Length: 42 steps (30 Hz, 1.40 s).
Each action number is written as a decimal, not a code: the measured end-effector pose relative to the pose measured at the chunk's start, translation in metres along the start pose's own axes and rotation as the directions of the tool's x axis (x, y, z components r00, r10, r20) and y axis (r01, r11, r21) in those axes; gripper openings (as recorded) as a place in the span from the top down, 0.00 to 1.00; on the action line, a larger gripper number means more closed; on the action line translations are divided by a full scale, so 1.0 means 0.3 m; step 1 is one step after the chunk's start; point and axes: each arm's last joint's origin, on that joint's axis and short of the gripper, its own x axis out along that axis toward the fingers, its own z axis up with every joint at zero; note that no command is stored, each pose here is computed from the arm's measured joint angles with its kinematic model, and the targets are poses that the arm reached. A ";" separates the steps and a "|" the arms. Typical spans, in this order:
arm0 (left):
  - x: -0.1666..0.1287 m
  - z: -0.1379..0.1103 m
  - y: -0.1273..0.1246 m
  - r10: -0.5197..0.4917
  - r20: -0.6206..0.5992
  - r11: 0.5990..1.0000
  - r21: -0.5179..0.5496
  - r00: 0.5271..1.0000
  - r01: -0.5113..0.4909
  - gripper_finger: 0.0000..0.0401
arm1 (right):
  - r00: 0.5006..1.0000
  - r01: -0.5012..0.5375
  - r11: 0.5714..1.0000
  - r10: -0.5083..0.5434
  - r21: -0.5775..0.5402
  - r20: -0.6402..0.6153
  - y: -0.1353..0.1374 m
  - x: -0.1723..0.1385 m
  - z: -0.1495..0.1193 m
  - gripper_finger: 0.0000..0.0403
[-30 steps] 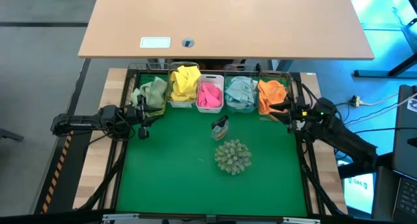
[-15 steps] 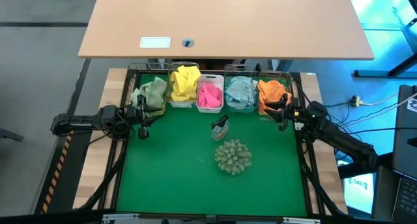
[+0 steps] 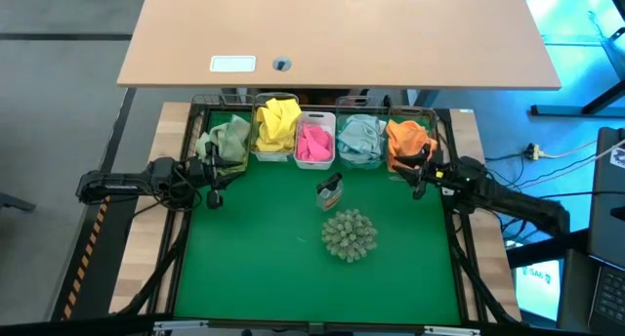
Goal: Sort microfiber towel by color & place in baskets
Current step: Return to Home Position
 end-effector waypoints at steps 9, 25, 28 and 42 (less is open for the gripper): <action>0.000 0.004 0.001 0.002 0.011 1.000 0.004 1.000 -0.002 0.72 | 1.000 0.000 0.999 -0.001 -0.043 -0.016 0.054 0.001 -0.017 0.60; 0.000 0.003 0.001 0.005 0.008 1.000 -0.007 1.000 -0.005 0.72 | 0.996 -0.053 0.995 0.047 -0.089 -0.069 0.061 0.001 -0.032 0.60; 0.000 0.003 0.001 0.005 0.008 1.000 0.003 1.000 -0.005 0.72 | 0.996 -0.054 0.995 0.048 -0.089 -0.070 0.061 0.001 -0.032 0.60; 0.000 0.003 0.001 0.007 0.008 1.000 0.005 1.000 -0.007 0.72 | 0.996 -0.054 0.995 0.048 -0.088 -0.070 0.061 0.000 -0.032 0.60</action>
